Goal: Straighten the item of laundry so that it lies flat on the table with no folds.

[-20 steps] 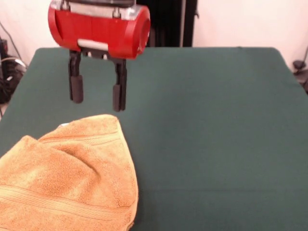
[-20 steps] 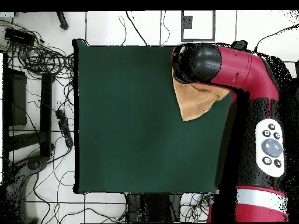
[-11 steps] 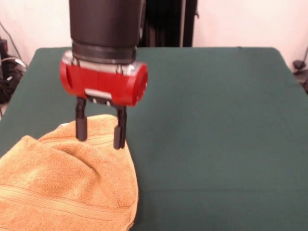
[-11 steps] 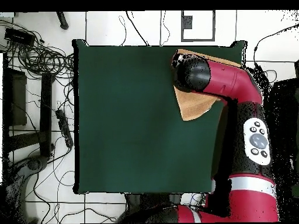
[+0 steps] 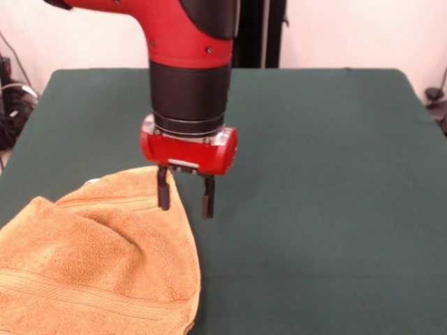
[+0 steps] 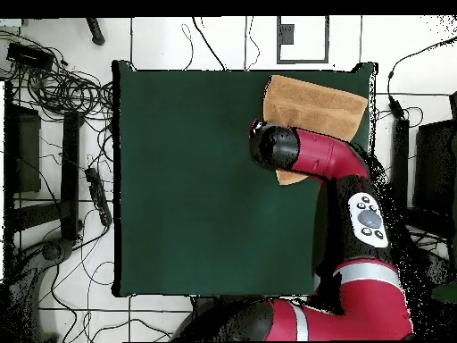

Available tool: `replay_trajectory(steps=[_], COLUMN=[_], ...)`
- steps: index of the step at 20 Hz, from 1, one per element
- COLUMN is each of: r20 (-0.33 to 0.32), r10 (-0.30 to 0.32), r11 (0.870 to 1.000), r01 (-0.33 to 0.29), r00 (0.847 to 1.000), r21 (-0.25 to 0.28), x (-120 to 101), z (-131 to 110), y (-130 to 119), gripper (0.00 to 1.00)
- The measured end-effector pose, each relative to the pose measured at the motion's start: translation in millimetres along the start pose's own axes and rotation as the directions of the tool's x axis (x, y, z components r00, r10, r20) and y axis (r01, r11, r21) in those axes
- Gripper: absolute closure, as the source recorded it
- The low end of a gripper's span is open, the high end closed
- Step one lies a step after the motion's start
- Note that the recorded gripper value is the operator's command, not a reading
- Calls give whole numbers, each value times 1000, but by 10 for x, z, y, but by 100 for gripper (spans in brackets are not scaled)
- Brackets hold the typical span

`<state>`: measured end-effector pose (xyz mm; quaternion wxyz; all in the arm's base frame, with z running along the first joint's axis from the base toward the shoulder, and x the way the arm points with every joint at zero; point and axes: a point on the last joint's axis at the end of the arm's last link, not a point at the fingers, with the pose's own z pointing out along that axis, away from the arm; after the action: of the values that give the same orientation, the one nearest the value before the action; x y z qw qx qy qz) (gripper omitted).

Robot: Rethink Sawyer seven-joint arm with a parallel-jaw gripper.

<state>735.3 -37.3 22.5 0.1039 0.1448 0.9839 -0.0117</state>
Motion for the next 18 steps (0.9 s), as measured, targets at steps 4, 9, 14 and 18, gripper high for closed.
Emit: replay_trajectory(steps=[4,9,14,18], r20=[-50,-104,-119,-118], r10=[-2,8,46,78], r11=[1000,1000,999,997], r01=[2,-8,-46,-77], r00=[999,995,992,990], r21=[-2,0,8,17], x=[324,617,638,595], z=[106,190,224,230], y=[3,-78,-337,-564], gripper=[0,0,0,0])
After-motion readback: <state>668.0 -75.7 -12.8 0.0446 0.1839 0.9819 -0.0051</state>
